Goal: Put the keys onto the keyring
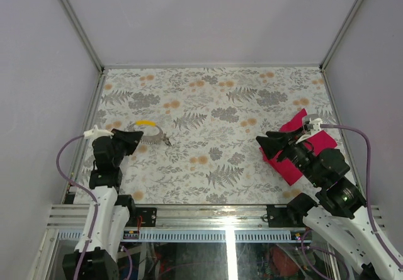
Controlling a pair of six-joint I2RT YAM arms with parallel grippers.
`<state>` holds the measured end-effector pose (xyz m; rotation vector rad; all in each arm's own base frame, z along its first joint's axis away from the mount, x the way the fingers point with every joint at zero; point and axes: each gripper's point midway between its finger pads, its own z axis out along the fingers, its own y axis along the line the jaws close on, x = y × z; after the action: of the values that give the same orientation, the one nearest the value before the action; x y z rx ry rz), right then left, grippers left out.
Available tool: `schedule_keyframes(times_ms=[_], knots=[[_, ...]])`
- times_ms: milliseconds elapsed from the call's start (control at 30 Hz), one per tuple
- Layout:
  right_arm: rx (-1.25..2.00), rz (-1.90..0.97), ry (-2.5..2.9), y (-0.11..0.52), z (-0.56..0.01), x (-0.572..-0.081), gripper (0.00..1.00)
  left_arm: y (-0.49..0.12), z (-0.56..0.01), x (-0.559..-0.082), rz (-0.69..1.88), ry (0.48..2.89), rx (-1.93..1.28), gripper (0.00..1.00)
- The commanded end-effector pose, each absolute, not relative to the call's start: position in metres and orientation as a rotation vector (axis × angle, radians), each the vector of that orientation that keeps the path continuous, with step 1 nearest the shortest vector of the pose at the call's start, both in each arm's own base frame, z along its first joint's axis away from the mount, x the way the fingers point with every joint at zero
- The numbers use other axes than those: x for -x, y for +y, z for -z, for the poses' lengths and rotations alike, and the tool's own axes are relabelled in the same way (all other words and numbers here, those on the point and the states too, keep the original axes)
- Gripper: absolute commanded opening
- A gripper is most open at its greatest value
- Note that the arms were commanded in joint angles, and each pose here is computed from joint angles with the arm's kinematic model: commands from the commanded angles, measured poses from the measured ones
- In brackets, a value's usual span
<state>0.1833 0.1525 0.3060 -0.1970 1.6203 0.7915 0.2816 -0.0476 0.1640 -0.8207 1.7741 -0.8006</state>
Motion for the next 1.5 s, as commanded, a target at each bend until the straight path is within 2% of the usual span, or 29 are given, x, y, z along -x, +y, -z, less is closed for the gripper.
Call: schedule_keyframes(times_ms=[0,267,300,367,467,600,767,900,1133,1167,1233,1367,1467], knots=[[0.154,-0.81,1.6,0.151,-0.31,-0.184,0.56,-0.025,-0.153,-0.283,0.865,1.613,1.019,0.0],[0.144,-0.837,1.617,0.152,-0.305,-0.18,0.56,0.011,-0.11,-0.272,0.757,1.503,1.25,0.01],[0.143,-0.837,1.622,0.152,-0.304,-0.18,0.56,0.014,-0.108,-0.271,0.733,1.505,1.265,0.05],[0.139,-0.833,1.63,0.152,-0.301,-0.18,0.56,0.018,-0.106,-0.27,0.699,1.512,1.277,0.21],[0.128,-0.826,1.64,0.15,-0.298,-0.181,0.56,0.02,-0.105,-0.268,0.668,1.532,1.28,0.35],[0.106,-0.814,1.653,0.146,-0.295,-0.18,0.56,0.027,-0.105,-0.265,0.611,1.547,1.317,0.59],[0.068,-0.772,1.677,0.136,-0.288,-0.18,0.57,0.028,-0.113,-0.262,0.57,1.582,1.315,0.78],[0.011,-0.695,1.712,0.121,-0.28,-0.182,0.58,0.031,-0.125,-0.258,0.507,1.645,1.297,1.0],[-0.092,-0.557,1.847,0.099,-0.253,-0.184,0.7,0.034,-0.163,-0.255,0.393,1.779,1.205,1.0],[-0.099,-0.546,1.869,0.098,-0.251,-0.183,0.77,0.034,-0.168,-0.256,0.382,1.803,1.181,1.0],[-0.104,-0.537,1.909,0.097,-0.25,-0.18,0.99,0.032,-0.175,-0.261,0.369,1.867,1.129,1.0],[-0.078,-0.551,1.951,0.099,-0.255,-0.172,0.99,0.035,-0.18,-0.265,0.3,2.004,1.069,1.0],[-0.013,-0.604,1.93,0.105,-0.26,-0.163,0.99,0.026,-0.186,-0.27,0.342,2.063,0.957,1.0]])
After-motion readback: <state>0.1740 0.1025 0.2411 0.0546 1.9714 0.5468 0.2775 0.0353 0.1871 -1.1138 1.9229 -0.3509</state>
